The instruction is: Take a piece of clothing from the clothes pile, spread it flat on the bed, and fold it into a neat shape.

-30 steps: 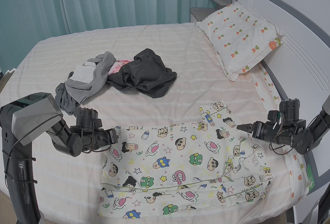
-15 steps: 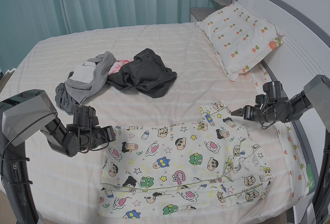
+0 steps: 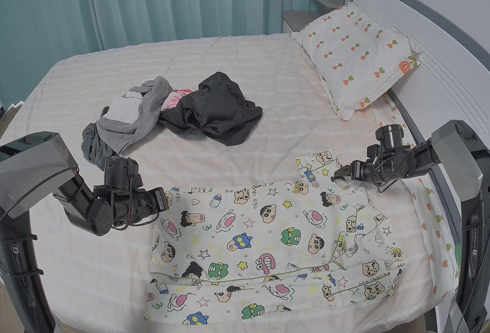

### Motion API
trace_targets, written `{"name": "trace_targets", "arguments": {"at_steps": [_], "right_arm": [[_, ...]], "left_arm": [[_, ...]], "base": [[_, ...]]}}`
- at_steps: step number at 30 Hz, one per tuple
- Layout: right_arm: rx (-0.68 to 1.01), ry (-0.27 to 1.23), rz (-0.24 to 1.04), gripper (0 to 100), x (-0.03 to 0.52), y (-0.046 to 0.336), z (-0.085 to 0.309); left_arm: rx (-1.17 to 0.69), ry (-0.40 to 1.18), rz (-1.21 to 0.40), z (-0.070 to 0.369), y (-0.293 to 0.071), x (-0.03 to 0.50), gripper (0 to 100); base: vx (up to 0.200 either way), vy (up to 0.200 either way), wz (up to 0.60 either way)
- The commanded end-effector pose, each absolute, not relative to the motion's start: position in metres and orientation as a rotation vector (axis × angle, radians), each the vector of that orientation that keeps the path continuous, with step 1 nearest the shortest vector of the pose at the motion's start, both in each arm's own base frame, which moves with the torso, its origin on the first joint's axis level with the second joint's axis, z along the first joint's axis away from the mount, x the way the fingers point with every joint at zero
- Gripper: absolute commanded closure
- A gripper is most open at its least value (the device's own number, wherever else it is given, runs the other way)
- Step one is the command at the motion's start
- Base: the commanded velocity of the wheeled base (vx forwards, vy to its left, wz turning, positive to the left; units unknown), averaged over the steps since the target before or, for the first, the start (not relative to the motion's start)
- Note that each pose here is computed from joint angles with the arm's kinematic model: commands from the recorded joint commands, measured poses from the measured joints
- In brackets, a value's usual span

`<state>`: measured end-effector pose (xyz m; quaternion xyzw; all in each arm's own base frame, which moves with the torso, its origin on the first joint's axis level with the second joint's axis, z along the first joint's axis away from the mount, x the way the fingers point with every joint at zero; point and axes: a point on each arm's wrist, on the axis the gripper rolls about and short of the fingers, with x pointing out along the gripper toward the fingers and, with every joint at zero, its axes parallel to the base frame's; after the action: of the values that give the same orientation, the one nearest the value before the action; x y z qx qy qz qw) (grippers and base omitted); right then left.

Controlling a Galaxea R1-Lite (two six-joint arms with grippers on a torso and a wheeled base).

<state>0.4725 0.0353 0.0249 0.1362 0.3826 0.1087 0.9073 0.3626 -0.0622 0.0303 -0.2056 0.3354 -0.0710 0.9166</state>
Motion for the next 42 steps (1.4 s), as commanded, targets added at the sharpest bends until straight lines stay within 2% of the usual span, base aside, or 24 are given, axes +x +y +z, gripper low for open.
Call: {"name": "trace_targets", "arguments": {"at_steps": [1, 3, 4, 10, 15, 23, 24, 35, 42], "right_arm": [[0.289, 0.806, 0.242, 0, 0.477, 0.036, 0.014], [0.295, 0.81, 0.255, 0, 0.476, 0.037, 0.014], [0.298, 0.818, 0.259, 100, 0.476, 0.037, 0.014], [0.306, 0.82, 0.278, 100, 0.475, 0.038, 0.016], [0.313, 0.831, 0.277, 100, 0.472, 0.039, 0.014], [0.306, 0.836, 0.288, 100, 0.465, 0.045, 0.019], [0.303, 0.835, 0.29, 100, 0.465, 0.046, 0.02], [0.3, 0.835, 0.292, 100, 0.464, 0.047, 0.02], [0.296, 0.838, 0.297, 100, 0.461, 0.048, 0.022]], "left_arm": [[-0.426, 0.682, -0.134, 0.031, -0.057, 0.364, 100], [-0.428, 0.68, -0.128, 0.031, -0.055, 0.365, 100], [-0.428, 0.678, -0.125, 0.031, -0.052, 0.367, 100], [-0.411, 0.661, -0.106, 0.032, -0.039, 0.372, 100], [-0.316, 0.689, -0.09, 0.012, -0.021, 0.378, 100], [-0.323, 0.686, -0.077, 0.009, -0.012, 0.381, 100], [-0.327, 0.684, -0.078, 0.009, -0.012, 0.382, 0], [-0.354, 0.692, -0.148, 0.008, -0.016, 0.385, 0], [-0.465, 0.673, -0.195, 0.011, -0.031, 0.4, 0]], "base": [[0.0, 0.0, 0.0], [0.0, 0.0, 0.0], [0.0, 0.0, 0.0], [0.0, 0.0, 0.0], [0.0, 0.0, 0.0], [0.0, 0.0, 0.0], [0.0, 0.0, 0.0], [0.0, 0.0, 0.0], [0.0, 0.0, 0.0]]}}
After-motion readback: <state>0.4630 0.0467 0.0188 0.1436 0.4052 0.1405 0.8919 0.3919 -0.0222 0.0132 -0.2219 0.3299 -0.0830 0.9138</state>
